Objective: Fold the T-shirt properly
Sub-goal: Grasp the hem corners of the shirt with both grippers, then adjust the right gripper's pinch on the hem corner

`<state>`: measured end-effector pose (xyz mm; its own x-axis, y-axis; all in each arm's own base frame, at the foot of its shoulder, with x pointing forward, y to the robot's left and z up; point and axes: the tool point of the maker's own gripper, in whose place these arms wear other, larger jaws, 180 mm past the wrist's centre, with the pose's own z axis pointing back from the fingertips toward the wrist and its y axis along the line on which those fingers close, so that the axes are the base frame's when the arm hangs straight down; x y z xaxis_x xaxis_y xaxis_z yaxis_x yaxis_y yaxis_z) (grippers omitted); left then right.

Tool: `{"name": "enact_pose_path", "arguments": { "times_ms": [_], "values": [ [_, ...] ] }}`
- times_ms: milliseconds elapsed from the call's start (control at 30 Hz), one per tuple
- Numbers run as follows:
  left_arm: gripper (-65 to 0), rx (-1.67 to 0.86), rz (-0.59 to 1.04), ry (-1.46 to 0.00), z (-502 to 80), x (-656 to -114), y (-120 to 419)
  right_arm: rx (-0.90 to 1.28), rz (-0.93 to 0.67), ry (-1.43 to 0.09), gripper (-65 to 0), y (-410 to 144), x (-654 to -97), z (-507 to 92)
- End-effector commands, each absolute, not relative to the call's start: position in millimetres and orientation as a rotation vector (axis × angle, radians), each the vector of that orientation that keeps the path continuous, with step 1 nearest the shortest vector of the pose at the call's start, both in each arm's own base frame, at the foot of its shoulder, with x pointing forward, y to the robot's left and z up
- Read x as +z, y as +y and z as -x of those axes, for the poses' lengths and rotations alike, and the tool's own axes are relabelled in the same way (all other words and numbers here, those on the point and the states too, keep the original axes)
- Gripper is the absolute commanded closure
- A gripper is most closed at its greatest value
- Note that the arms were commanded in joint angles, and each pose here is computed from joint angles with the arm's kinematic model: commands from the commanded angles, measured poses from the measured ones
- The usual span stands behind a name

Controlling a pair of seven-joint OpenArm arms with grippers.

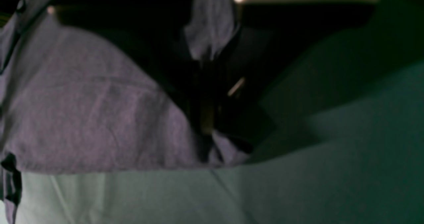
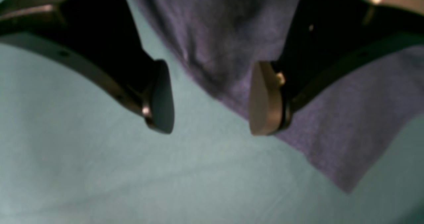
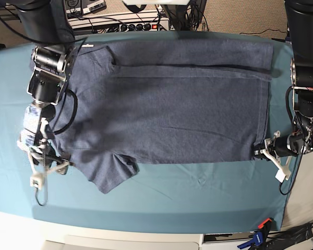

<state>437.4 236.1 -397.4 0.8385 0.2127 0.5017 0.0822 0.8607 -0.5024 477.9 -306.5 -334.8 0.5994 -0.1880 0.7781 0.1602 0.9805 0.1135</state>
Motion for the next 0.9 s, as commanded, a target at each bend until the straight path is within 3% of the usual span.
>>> {"name": "enact_pose_path", "arguments": {
  "times_ms": [0,300,633,867],
  "values": [
    [0.0,0.070,0.546,-0.645,-454,-376,242,-0.223,-0.068,-1.001,-36.6,-313,-302,-494],
    [0.0,0.057,0.552,-0.648,-453,-375,240,-0.405,-0.278,-0.954,-36.6,-313,-335,-479],
    [0.0,0.057,0.553,-0.648,-453,-375,240,-0.387,-0.152,-0.927,-36.5,-331,-347,-473],
    [0.0,0.057,0.553,-0.648,-453,-375,240,-0.258,-0.135,-0.875,-36.5,-307,-353,-477]
  ]
}}
